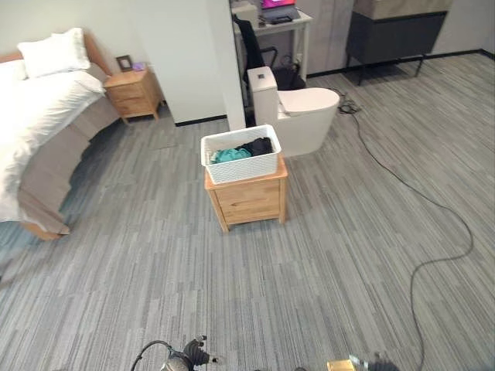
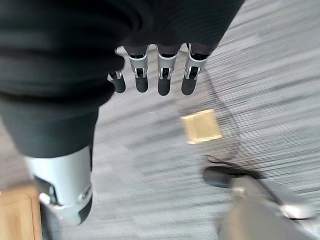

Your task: Grab the laundry basket,head to the washer,open it,put in the laundry and shut it.

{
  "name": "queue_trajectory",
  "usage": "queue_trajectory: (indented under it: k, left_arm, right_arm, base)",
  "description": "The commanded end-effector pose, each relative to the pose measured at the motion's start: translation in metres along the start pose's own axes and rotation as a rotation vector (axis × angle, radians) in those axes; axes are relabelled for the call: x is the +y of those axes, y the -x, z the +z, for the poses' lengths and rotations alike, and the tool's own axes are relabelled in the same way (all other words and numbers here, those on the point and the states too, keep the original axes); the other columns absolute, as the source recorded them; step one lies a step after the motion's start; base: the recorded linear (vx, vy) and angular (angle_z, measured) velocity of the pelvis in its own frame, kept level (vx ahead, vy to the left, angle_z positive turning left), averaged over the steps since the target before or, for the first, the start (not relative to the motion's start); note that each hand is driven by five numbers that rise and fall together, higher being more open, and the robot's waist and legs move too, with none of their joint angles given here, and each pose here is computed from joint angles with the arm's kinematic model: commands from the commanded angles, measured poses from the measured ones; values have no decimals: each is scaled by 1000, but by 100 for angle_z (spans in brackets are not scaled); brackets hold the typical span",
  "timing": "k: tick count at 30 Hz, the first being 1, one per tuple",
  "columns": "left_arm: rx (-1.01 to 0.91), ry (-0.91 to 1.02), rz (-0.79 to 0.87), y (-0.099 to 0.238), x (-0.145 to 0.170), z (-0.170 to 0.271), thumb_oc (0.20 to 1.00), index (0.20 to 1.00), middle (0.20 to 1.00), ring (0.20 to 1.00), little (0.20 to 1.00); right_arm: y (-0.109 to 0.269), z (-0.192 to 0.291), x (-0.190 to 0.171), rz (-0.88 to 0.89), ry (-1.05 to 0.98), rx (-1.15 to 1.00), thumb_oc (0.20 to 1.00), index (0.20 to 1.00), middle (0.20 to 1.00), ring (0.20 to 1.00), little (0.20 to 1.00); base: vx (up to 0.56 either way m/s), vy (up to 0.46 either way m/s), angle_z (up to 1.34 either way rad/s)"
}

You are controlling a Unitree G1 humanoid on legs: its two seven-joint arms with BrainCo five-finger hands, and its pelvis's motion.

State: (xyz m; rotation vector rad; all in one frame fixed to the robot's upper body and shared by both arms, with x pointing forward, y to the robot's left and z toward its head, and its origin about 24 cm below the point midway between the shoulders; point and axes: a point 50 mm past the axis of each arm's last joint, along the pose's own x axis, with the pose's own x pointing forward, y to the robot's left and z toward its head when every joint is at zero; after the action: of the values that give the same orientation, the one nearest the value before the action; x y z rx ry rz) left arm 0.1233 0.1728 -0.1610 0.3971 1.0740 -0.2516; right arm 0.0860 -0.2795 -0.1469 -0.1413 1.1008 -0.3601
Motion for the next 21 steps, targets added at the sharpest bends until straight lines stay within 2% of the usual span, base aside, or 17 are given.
queue_trajectory:
  k: [1,6,13,16,21]
  left_arm:
    - [-52,33,32,-2,10,11,1000,1000,1000,1000,1000]
    - [-46,147,80,-1,12,8,1000,1000,1000,1000,1000]
    - [-26,192,122,0,15,1,1000,1000,1000,1000,1000]
    - [6,234,138,1,19,-7,1000,1000,1000,1000,1000]
    - [-77,303,198,2,31,6,1000,1000,1000,1000,1000]
  right_arm:
    - [0,10,5,49,-4,-66,1000,1000,1000,1000,1000]
    - [0,7,11,60,-21,-58,1000,1000,1000,1000,1000]
    - [1,6,13,73,-6,-64,1000,1000,1000,1000,1000]
    - [-1,21,8,63,-52,-110,1000,1000,1000,1000,1000]
    - [-1,36,4,57,-124,-184,1000,1000,1000,1000,1000]
  base:
    - [0,0,0]
    - [-2,-4,1]
    - [5,-1,0]
    - [56,8,-4]
    - [6,3,-2]
